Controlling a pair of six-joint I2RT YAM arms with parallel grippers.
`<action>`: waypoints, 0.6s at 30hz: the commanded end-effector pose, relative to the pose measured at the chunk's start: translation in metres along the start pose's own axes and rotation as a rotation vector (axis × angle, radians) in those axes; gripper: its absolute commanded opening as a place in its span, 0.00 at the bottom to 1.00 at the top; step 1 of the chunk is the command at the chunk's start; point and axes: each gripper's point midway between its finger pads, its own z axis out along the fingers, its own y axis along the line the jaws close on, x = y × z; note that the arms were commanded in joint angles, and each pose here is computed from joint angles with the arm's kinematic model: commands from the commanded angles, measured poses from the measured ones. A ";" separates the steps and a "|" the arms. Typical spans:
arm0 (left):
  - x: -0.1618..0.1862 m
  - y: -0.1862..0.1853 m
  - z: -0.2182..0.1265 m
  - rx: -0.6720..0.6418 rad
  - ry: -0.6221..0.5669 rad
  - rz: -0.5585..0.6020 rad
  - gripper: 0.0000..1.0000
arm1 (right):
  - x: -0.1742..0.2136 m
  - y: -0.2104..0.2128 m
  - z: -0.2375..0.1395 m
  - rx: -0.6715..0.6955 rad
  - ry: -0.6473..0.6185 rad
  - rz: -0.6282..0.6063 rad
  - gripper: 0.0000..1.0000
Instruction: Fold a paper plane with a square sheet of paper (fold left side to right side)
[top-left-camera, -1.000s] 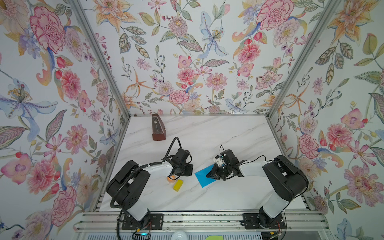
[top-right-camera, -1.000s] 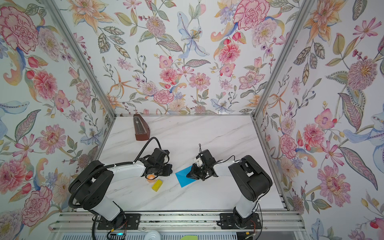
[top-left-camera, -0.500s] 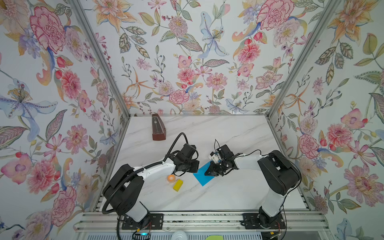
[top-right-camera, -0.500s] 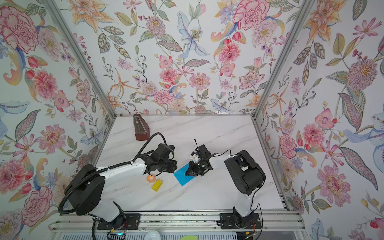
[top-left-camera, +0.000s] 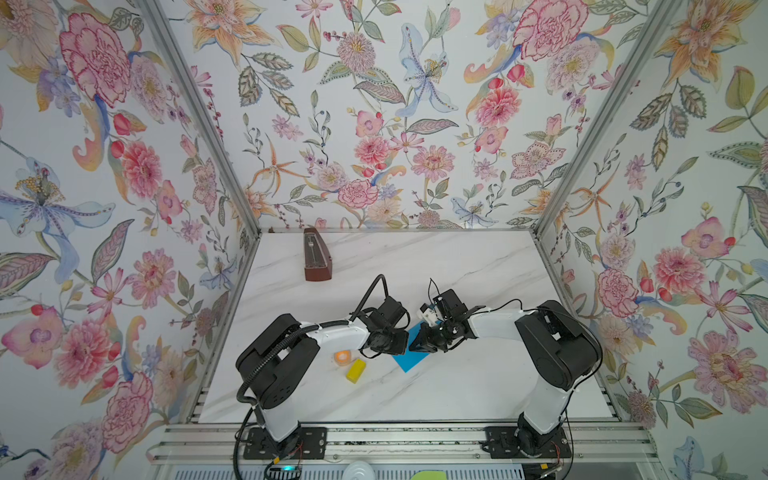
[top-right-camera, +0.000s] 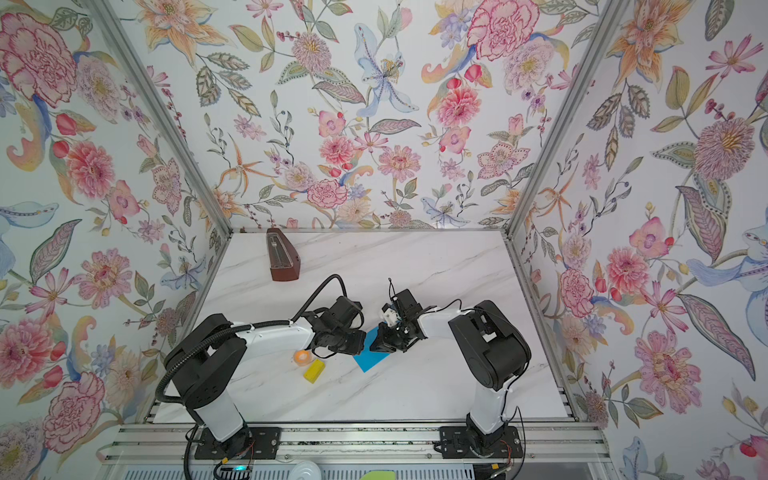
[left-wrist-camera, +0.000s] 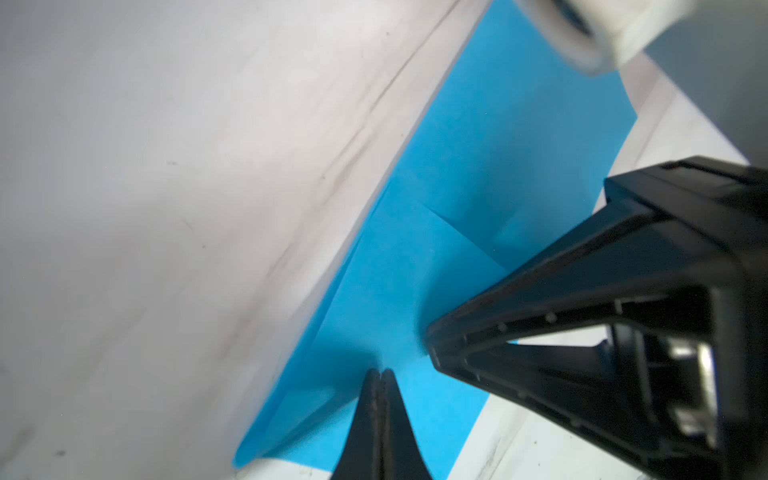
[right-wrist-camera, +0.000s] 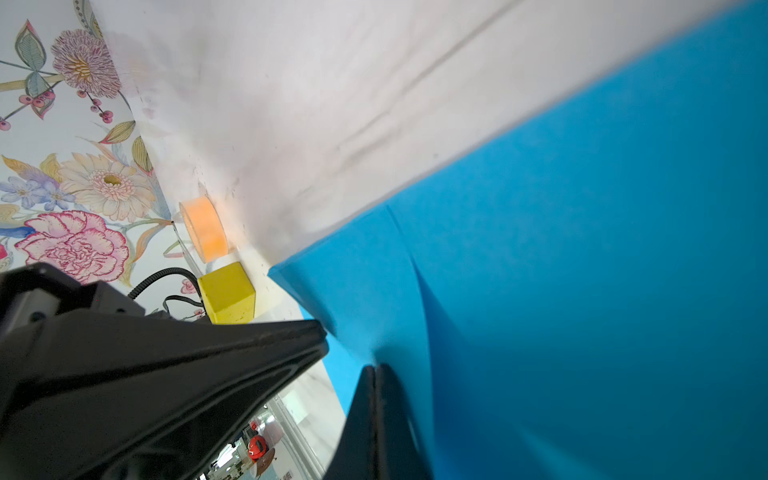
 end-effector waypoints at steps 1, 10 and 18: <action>0.015 0.017 0.004 -0.067 0.043 0.002 0.00 | 0.027 -0.056 0.006 0.186 0.060 0.111 0.02; 0.040 0.066 -0.002 -0.133 0.074 -0.068 0.00 | 0.028 -0.063 0.005 0.196 0.059 0.126 0.02; 0.060 0.095 -0.007 -0.131 0.108 -0.135 0.00 | 0.030 -0.066 0.004 0.200 0.061 0.131 0.02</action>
